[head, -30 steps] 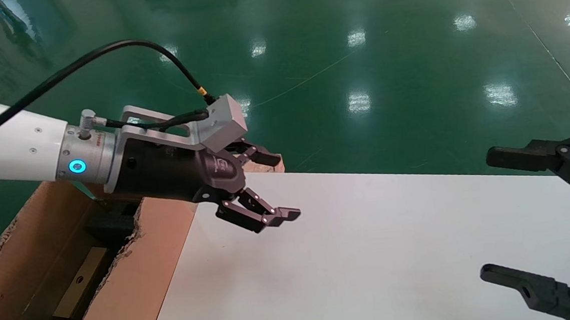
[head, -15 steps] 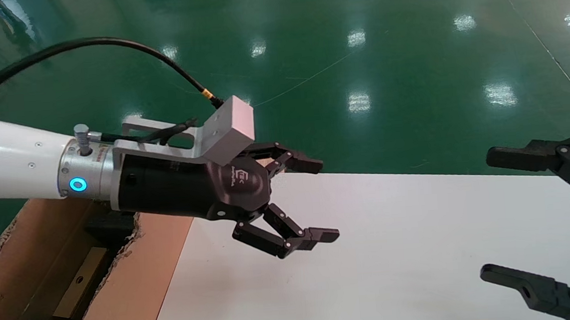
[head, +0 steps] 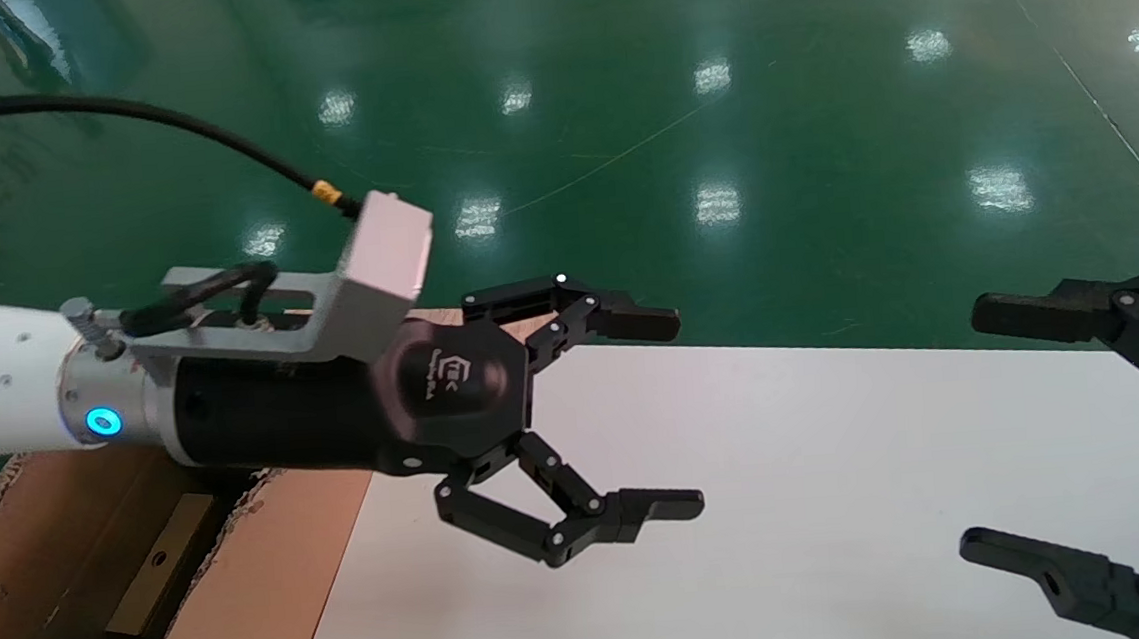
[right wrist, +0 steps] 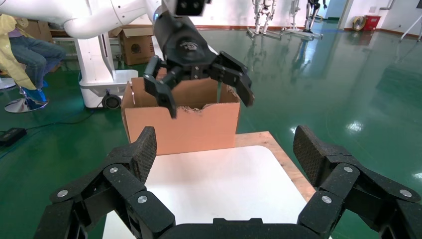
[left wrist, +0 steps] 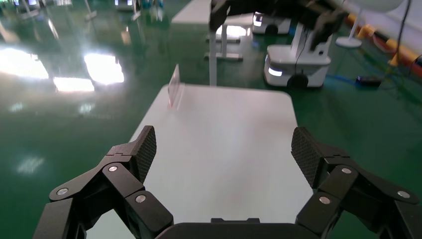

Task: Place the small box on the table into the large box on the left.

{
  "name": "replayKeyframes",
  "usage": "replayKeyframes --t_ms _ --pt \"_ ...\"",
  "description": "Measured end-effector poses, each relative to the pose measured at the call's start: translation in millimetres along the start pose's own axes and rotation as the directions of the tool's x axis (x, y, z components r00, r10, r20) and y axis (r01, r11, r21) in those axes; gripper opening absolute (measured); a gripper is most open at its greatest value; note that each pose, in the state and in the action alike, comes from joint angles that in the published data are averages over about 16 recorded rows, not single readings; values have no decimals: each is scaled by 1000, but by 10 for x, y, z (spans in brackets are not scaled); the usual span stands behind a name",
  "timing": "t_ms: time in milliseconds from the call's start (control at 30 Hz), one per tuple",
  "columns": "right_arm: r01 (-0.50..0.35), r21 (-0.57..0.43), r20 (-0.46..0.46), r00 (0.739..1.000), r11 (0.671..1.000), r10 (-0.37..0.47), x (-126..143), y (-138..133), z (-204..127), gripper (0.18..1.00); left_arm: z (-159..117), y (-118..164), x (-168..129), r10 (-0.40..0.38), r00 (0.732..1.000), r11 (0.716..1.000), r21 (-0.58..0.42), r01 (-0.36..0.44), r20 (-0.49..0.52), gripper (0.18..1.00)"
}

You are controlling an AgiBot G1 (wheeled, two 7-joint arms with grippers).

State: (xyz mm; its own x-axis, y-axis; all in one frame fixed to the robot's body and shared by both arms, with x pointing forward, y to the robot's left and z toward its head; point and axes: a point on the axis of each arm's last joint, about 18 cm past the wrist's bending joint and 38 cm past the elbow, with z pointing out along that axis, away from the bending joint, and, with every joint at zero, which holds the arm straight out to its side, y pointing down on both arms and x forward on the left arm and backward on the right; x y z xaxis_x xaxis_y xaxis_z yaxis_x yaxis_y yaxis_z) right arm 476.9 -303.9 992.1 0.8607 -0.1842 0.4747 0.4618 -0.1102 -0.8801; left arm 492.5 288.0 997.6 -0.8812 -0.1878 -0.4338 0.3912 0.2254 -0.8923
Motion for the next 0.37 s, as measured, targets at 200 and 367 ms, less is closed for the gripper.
replayKeyframes --t_ms 200,367 --pt "0 0 0 1000 1000 0 0 0 0 1001 -83 1 88 28 1000 997 76 -28 -3 1001" --pt "0 0 0 1000 1000 0 0 0 0 1001 -134 6 134 43 999 993 112 -43 0 1001"
